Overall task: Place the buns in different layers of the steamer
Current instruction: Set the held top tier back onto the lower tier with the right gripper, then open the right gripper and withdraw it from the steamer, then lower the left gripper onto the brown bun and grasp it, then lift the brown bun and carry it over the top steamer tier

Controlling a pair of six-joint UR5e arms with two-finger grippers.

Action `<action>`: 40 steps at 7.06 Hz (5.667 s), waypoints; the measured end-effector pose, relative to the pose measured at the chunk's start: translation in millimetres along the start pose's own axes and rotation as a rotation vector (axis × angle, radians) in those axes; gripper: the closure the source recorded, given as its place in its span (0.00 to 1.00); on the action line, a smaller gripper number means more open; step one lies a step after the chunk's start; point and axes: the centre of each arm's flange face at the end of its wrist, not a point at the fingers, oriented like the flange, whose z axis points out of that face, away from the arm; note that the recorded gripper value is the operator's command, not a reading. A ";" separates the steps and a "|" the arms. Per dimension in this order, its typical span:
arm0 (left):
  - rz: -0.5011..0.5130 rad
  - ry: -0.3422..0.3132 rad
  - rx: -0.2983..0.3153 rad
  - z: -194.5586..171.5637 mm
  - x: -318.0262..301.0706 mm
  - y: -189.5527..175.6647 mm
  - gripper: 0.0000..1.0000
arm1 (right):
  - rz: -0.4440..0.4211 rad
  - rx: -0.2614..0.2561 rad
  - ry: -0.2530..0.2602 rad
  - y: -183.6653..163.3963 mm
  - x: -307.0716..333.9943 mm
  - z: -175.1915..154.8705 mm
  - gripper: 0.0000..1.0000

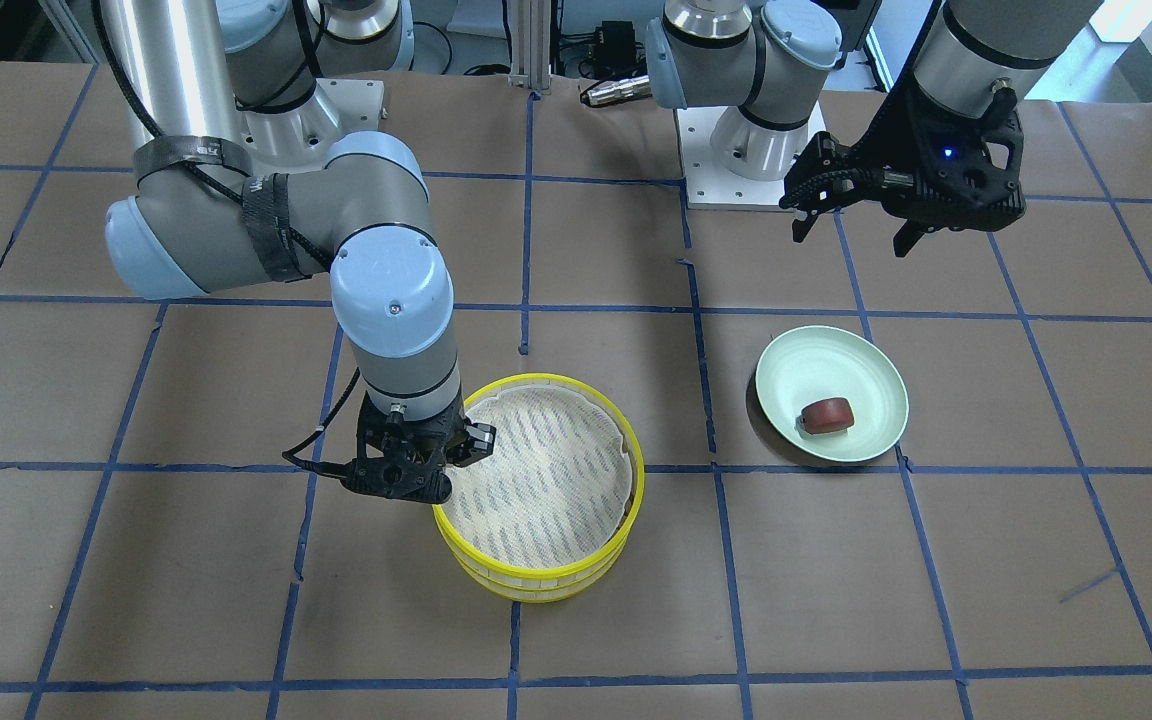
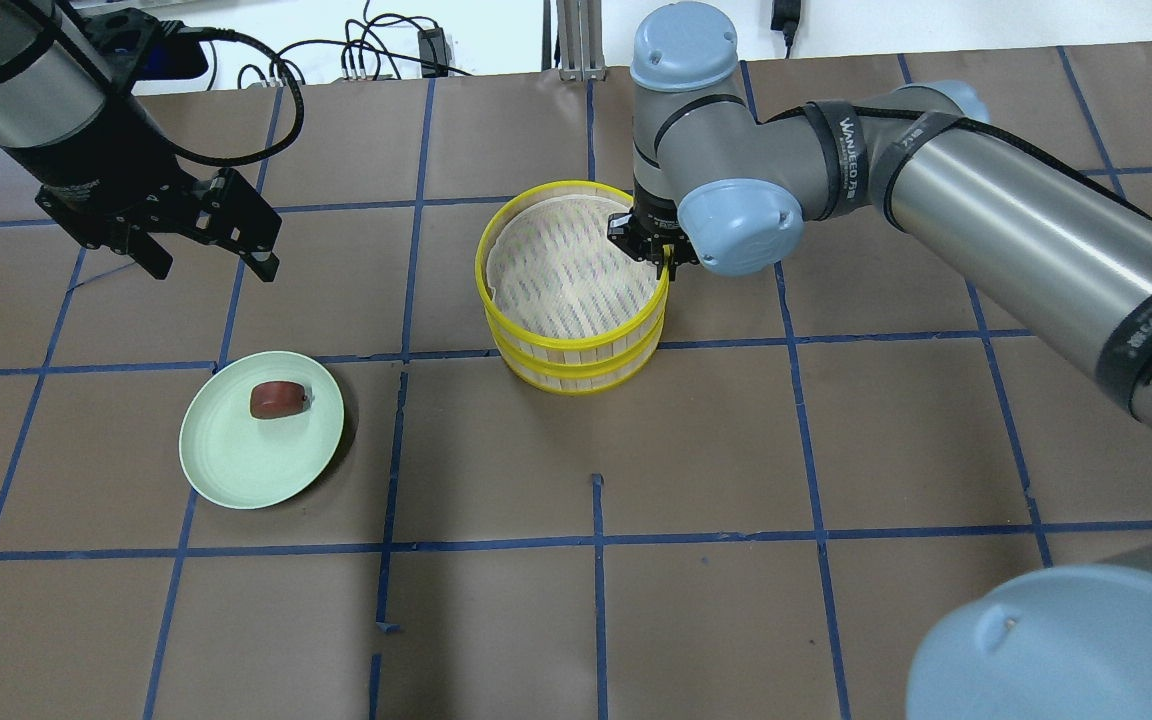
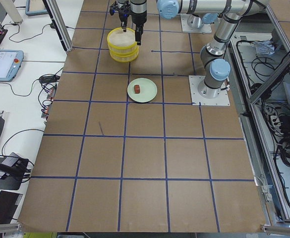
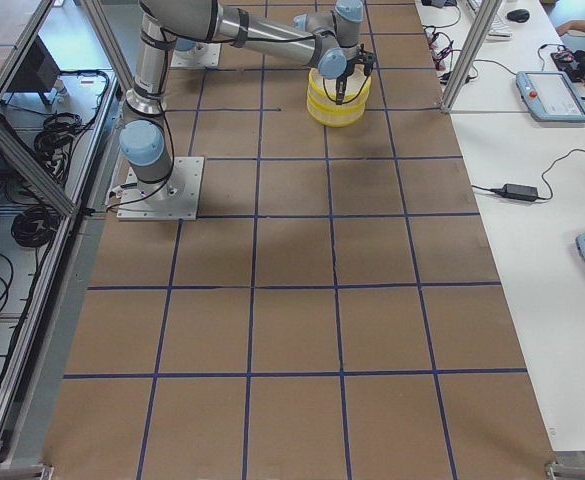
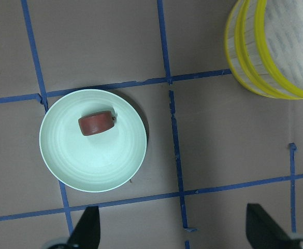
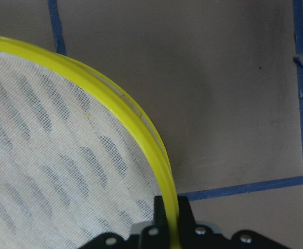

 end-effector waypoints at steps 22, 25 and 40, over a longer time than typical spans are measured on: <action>0.022 0.012 -0.069 127.1 -75.4 -5.0 0.02 | -0.177 0.007 -0.021 78.7 161.1 -246.0 0.00; 0.019 -0.019 -0.103 227.5 -108.3 -37.0 0.06 | -0.176 0.011 -0.017 77.2 162.0 -246.6 0.00; -0.021 0.237 0.345 135.4 128.0 -140.0 0.32 | -0.172 0.020 -0.009 75.2 164.8 -247.8 0.00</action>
